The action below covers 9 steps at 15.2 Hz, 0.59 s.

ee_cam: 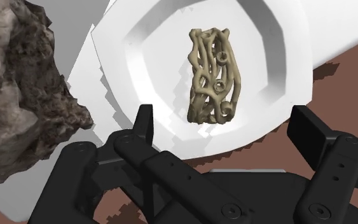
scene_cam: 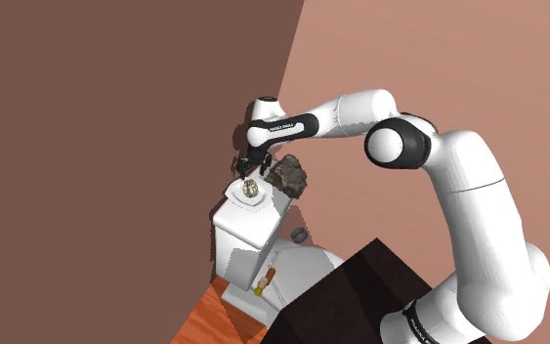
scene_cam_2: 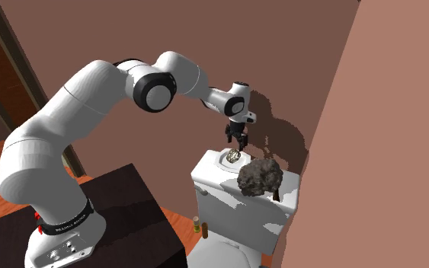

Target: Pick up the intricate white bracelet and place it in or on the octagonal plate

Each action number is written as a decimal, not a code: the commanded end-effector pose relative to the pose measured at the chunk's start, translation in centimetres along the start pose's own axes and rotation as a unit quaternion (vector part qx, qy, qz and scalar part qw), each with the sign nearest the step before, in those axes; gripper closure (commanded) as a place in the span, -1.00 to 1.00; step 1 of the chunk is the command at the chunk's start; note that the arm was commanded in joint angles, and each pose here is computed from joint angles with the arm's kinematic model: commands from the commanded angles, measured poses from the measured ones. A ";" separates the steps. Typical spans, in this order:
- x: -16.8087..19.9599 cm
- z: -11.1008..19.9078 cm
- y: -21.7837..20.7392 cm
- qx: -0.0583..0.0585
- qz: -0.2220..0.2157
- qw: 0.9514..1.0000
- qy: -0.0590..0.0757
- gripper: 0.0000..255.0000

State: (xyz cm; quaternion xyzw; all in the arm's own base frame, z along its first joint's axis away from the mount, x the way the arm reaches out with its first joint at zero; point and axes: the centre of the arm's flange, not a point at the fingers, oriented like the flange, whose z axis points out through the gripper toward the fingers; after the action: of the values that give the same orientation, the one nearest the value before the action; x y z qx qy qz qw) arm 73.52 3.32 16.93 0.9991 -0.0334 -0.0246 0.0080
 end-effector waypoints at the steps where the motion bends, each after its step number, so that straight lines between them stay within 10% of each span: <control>1: -0.1 -2.4 0.0 0.000 0.000 1.000 0.000 -1.00; 9: -0.1 -3.4 0.0 0.000 0.000 1.000 0.000 -1.00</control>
State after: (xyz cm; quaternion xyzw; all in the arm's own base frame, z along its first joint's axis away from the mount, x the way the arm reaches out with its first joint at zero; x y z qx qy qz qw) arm 73.58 3.39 20.37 0.9991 -0.0333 -0.0246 0.0080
